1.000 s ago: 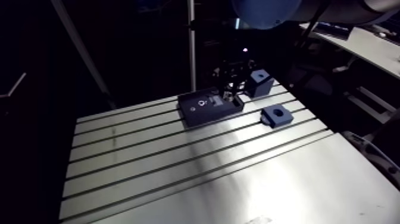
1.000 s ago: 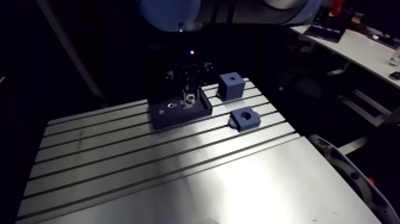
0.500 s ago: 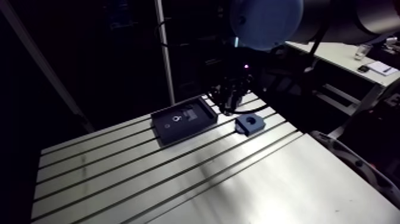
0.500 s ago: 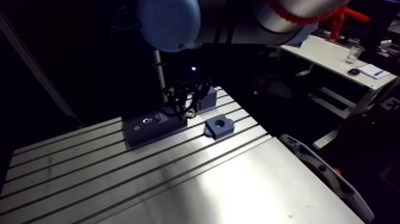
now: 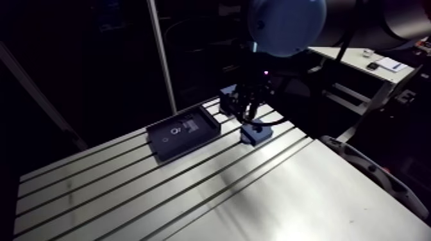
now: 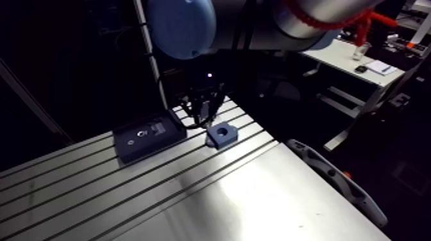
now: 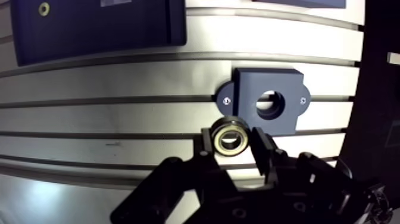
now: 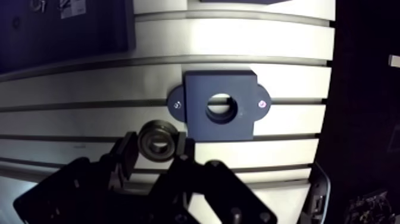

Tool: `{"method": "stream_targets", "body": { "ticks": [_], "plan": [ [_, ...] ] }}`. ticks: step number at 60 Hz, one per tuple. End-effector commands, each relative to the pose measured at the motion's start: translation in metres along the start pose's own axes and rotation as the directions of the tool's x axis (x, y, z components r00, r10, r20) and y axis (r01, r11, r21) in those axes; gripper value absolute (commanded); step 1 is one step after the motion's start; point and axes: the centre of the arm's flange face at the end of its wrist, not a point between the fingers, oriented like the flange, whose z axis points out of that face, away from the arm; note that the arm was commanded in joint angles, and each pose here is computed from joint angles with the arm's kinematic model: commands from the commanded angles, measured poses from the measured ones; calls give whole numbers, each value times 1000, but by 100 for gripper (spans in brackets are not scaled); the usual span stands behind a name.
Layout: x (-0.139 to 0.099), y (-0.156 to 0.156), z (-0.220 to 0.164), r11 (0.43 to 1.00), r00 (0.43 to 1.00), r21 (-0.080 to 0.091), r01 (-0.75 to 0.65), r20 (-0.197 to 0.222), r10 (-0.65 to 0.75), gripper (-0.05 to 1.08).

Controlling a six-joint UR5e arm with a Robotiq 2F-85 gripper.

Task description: Pick up the bearing and press it into the housing until flush.

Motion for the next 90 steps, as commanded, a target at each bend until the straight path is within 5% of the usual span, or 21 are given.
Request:
{"method": "stream_targets", "body": {
  "ticks": [1, 19, 29, 37, 90],
  "plan": [
    [3, 19, 12, 1000, 1000, 2, -15, 2, 15, 61],
    [7, 34, 27, 999, 999, 6, -33, 10, 33, 61],
    [10, 40, 38, 999, 999, -23, -32, 25, 32, 61],
    [12, 41, 40, 999, 999, -31, -33, 26, 34, 61],
    [11, 50, 55, 999, 998, -17, -46, 46, 47, 61]
  ]
}}
